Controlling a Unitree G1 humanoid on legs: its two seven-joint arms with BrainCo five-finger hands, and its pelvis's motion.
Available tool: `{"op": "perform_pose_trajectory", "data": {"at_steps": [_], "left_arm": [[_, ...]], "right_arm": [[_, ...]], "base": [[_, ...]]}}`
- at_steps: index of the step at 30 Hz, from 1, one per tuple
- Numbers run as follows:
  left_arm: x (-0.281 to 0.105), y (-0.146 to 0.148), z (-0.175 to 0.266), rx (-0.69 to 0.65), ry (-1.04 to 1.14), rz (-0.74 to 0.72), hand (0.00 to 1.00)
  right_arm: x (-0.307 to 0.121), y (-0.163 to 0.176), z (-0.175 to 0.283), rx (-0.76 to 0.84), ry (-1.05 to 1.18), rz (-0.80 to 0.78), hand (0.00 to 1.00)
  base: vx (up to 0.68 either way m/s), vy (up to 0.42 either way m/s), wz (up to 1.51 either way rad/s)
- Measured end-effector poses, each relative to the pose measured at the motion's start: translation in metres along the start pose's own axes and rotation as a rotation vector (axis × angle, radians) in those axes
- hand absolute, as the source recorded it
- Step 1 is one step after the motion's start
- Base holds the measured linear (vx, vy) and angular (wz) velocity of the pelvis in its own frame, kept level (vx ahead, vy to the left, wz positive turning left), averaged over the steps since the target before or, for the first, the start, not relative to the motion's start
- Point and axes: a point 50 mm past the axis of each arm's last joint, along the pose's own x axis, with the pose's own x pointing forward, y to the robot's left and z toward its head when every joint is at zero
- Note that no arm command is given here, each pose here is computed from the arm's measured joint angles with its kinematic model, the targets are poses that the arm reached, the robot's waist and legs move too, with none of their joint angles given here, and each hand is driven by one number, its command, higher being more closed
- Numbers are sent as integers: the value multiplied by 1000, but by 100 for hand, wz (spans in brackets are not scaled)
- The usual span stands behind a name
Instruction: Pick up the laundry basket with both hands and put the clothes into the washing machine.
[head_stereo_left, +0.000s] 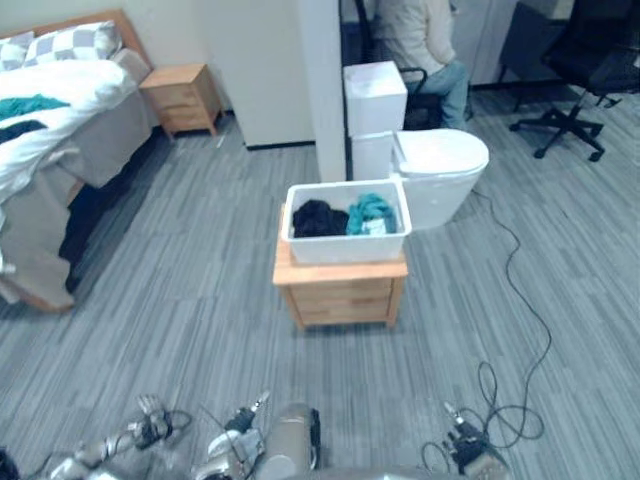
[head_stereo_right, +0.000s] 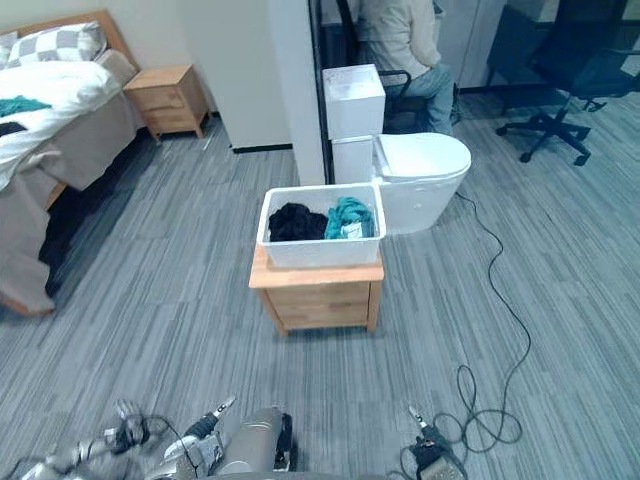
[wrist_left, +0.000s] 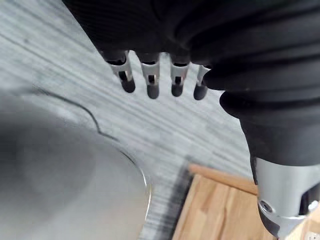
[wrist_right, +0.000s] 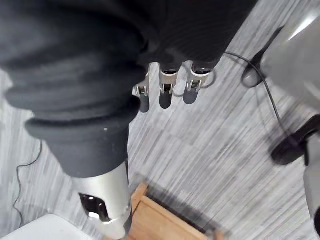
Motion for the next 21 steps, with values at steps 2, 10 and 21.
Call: {"op": "perform_pose_trajectory", "data": {"at_steps": [2,10,21], "left_arm": [[0,5,-2,5,4,21,0],[0,17,-2,51,27,46,0],[-3,20,-25,-145,86,73,0]], "right_arm": [[-1,-8,2,-28,-10,-24,0],[-17,-51,-50,160,118,-156,0],[-31,-79,-76,211,205,-239,0]], "base": [[630,204,-67],[730,250,2],[353,-65,30]]}}
